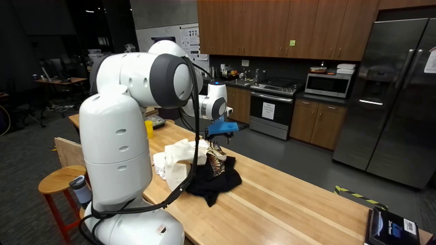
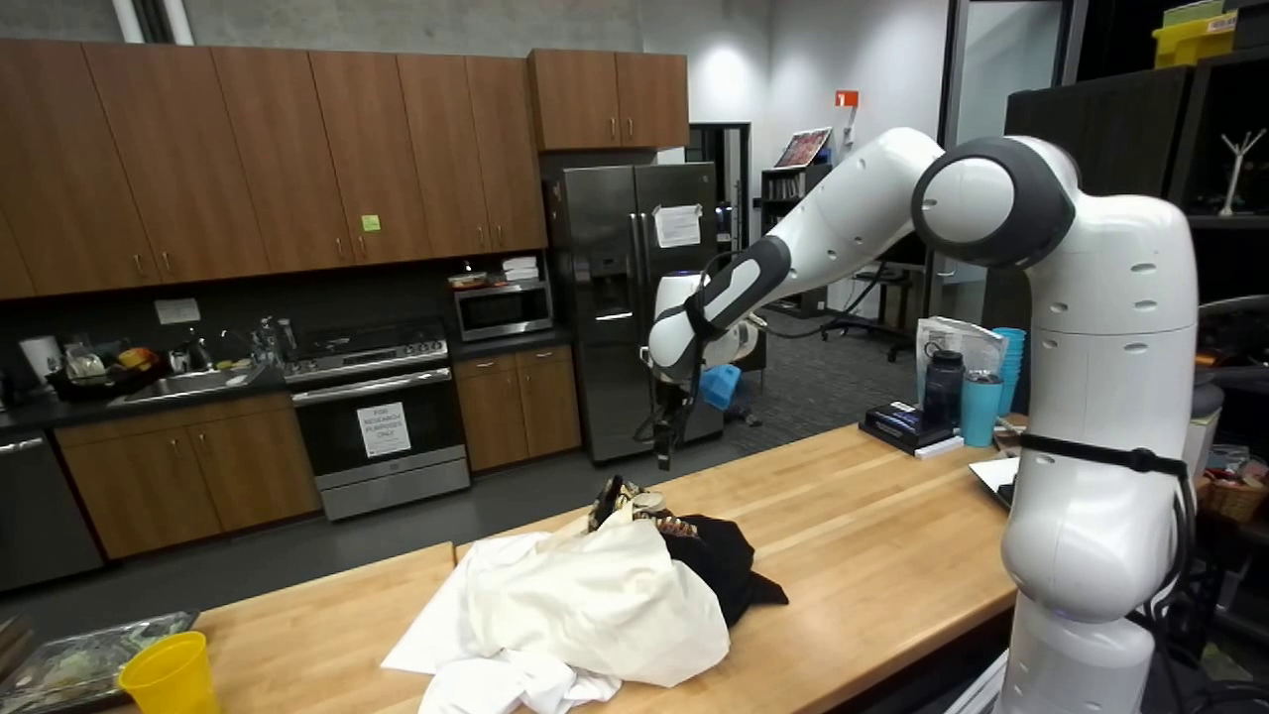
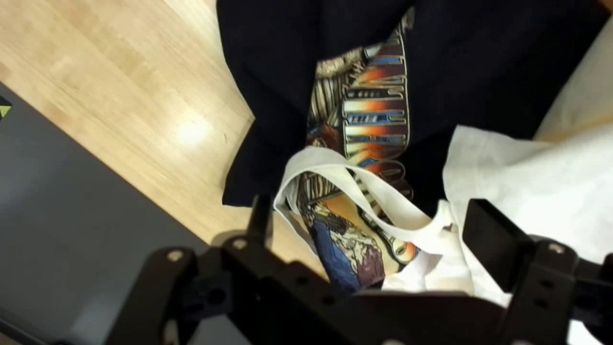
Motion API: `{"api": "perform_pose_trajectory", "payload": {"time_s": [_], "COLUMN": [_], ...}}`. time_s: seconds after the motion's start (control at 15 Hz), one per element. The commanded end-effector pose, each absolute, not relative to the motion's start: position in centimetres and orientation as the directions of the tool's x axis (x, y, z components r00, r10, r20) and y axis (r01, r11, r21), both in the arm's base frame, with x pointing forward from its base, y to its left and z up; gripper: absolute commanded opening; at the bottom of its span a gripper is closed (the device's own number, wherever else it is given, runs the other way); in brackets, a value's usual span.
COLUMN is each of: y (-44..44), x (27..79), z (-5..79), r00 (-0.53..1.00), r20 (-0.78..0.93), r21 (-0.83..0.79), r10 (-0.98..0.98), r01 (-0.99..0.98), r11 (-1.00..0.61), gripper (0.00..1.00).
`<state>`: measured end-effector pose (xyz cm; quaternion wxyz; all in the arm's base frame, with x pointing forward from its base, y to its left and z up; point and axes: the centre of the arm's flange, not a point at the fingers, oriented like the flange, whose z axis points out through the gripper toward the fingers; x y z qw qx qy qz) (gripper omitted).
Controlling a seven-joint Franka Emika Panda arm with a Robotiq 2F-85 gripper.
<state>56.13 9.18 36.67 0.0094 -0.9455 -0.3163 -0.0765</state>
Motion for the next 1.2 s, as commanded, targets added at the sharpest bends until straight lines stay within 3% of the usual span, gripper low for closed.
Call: {"api": "perform_pose_trajectory", "payload": {"time_s": [0.0,0.47,0.8,1.13], "y": [10.9,10.9,12.2,16.4], "x": [56.7,58.8,58.5,58.8], "z": [37.2,34.5,30.5,30.9], "r00": [0.870,0.901,0.942,0.937], "r20": [0.208,0.351,0.202,0.184], "r21": [0.014,0.113,0.069,-0.045], "r10": [0.446,0.256,0.269,0.297], "r01": [0.454,0.231,0.260,0.310], "r11": [-0.891,-0.966,-0.963,-0.950], "gripper": [1.00,1.00,1.00,1.00]}}
